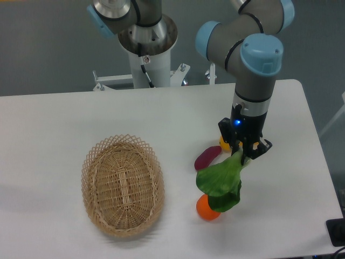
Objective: Place the green vegetable on the table
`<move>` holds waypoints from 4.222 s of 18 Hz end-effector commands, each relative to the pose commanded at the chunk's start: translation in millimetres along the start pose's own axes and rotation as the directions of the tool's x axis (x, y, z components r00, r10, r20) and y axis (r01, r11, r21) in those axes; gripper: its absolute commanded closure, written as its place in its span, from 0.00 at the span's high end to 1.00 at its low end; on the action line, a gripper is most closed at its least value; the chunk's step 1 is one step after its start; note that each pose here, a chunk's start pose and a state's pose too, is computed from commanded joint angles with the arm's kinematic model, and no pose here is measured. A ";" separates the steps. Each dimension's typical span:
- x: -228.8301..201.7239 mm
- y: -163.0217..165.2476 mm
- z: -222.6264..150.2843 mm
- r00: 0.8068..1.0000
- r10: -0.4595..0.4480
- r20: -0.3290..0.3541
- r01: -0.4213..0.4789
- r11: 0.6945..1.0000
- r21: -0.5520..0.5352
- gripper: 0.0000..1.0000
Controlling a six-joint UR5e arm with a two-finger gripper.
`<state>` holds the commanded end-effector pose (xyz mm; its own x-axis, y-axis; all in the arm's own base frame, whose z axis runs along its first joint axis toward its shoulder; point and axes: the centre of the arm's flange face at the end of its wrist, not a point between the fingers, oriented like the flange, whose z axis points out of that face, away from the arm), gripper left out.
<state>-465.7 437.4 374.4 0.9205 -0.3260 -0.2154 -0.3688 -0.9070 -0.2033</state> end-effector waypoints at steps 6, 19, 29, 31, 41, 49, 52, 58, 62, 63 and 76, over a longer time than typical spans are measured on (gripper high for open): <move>0.0 0.0 0.0 1.000 0.002 0.000 -0.002 1.000 0.000 0.26; -6.6 15.3 36.4 0.997 0.077 0.027 -0.077 0.997 -0.003 0.26; -32.0 77.7 120.9 0.976 0.216 0.000 -0.216 0.976 -0.025 0.26; -31.5 88.4 133.3 0.978 0.207 -0.020 -0.207 0.978 -0.025 0.26; -21.8 91.1 143.2 0.976 0.214 -0.043 -0.215 0.976 -0.022 1.00; -36.9 84.8 117.3 0.984 0.175 0.012 -0.175 0.984 -0.027 1.00; -55.1 76.2 89.1 0.984 0.164 0.072 -0.162 0.986 -0.036 1.00; -57.7 37.3 22.6 0.976 0.170 0.136 -0.159 0.983 -0.089 1.00; -34.0 -14.0 3.0 0.981 0.111 0.162 -0.089 0.986 -0.141 1.00; -27.1 -31.8 -0.7 0.975 0.140 0.170 -0.109 0.977 -0.181 1.00; 37.1 -81.4 -42.3 0.982 0.160 0.102 -0.139 0.972 -0.191 1.00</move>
<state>-396.1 487.9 423.3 0.8313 -0.4384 -0.3416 -0.4617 -0.8869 0.0147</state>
